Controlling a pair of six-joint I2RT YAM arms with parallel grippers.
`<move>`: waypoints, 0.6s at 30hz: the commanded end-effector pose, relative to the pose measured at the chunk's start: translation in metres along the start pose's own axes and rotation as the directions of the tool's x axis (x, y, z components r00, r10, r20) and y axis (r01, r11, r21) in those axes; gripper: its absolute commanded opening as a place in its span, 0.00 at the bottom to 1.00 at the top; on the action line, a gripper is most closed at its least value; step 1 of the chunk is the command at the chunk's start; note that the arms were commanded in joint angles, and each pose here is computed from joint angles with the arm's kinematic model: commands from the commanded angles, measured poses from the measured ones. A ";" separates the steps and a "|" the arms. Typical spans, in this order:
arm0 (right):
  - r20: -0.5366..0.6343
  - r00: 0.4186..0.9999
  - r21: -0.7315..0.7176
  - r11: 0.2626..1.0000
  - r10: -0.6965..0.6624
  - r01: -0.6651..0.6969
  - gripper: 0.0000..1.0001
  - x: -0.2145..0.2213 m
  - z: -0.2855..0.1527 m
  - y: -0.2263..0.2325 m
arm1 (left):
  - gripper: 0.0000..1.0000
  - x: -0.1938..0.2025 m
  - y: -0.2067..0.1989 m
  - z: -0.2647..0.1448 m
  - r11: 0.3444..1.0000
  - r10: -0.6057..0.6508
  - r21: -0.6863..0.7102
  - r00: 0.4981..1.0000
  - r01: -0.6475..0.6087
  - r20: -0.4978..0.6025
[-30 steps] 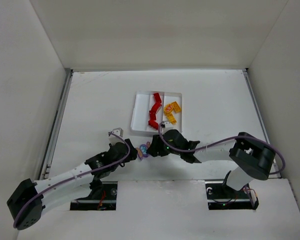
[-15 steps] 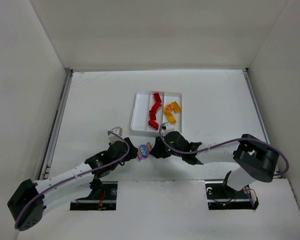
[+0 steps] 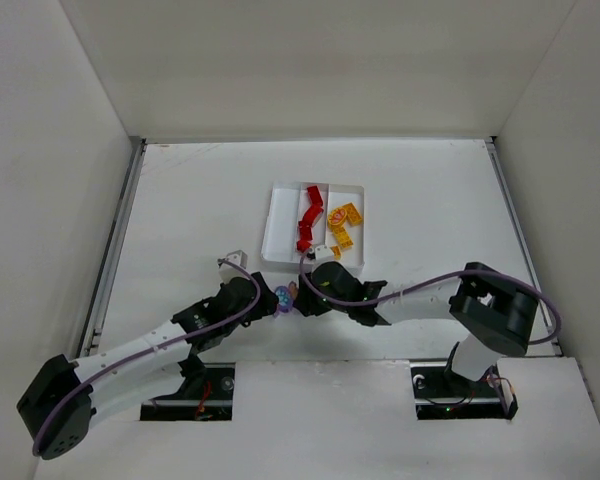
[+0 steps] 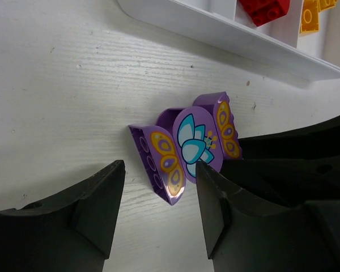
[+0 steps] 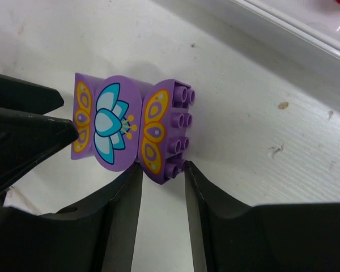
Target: Sort the legos into containers by color
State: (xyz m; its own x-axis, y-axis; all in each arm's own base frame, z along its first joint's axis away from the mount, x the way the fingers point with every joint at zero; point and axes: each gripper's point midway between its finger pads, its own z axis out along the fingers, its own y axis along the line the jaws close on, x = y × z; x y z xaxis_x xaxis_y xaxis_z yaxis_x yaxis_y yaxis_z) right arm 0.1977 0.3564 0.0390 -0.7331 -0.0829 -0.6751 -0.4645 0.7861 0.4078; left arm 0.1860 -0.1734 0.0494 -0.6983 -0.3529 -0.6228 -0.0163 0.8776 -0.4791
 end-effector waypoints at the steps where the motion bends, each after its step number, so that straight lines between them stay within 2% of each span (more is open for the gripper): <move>1: 0.012 0.999 0.014 0.999 -0.041 0.041 0.39 -0.006 0.008 0.005 | 0.51 -0.007 -0.005 -0.002 0.993 -0.116 -0.021 0.993 0.116 0.004; 10: 0.049 0.997 0.026 0.998 -0.061 0.060 0.22 -0.011 0.011 0.013 | 0.52 -0.017 0.007 -0.005 0.991 -0.125 -0.038 0.992 0.126 0.035; 18: 0.105 0.993 -0.026 0.998 -0.061 0.064 0.20 -0.028 -0.013 0.030 | 0.55 -0.035 -0.006 -0.007 0.983 -0.178 0.044 0.983 0.176 0.051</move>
State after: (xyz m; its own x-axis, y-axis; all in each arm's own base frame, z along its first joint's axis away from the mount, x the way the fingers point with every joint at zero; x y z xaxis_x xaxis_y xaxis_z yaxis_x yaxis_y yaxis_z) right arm 0.1966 0.3670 0.0464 -0.6918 -0.1096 -0.7137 -0.4959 0.7905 0.3594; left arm 0.1997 -0.1603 0.0626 -0.6650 -0.4455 -0.5994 -0.0732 0.8376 -0.5414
